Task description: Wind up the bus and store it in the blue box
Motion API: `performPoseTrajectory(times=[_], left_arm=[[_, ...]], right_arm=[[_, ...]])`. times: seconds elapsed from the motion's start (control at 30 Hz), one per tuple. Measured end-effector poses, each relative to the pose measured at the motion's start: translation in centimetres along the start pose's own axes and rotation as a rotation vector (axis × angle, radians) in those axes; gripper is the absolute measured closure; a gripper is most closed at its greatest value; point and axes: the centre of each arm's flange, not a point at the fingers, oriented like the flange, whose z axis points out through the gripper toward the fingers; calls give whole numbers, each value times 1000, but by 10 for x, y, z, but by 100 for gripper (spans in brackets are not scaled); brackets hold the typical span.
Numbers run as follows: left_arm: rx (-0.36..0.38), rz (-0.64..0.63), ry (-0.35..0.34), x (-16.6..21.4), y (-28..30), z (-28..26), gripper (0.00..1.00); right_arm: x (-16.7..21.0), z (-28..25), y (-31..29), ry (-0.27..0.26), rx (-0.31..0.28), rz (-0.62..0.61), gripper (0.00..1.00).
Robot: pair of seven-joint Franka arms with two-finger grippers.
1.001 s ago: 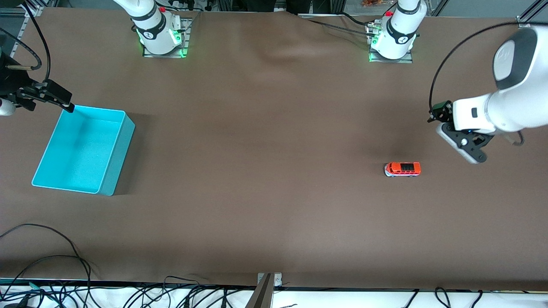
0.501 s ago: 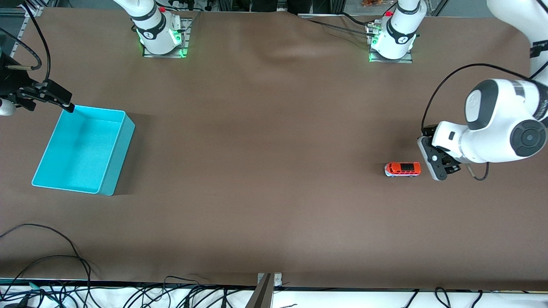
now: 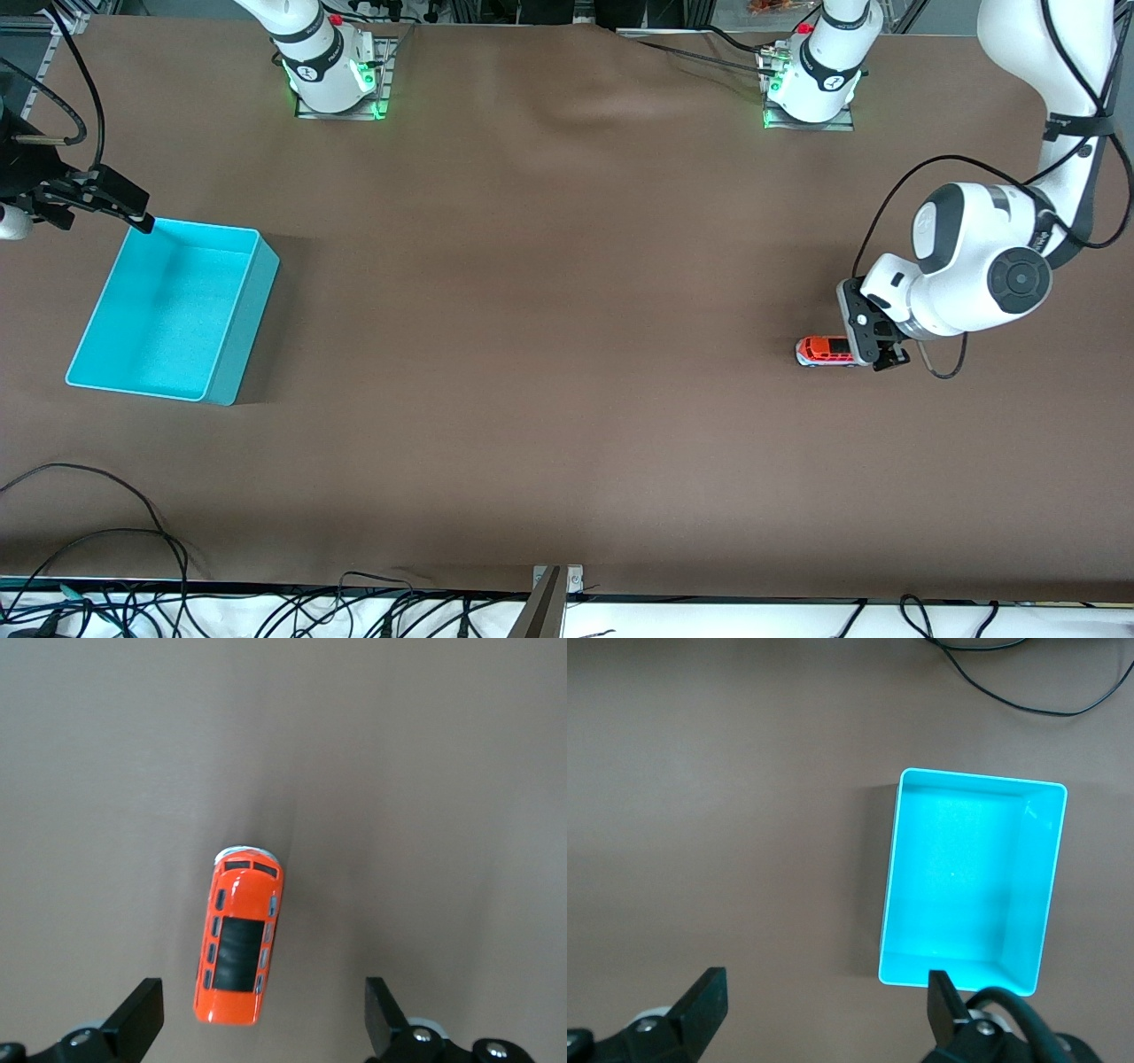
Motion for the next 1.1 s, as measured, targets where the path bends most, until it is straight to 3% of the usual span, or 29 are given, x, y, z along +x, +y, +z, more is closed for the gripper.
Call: performPoseTrajectory(times=[0.33,0.97,1.1], left_arm=[[74,116,-44,-3,6,28,0],[153,206,-37,3,-5,99,0],[154,215,-35,3,-3,107,6]], right_arm=[[0,0,0,0,0,0,0],[0,0,0,0,0,0,0],[0,0,0,0,0,0,0]])
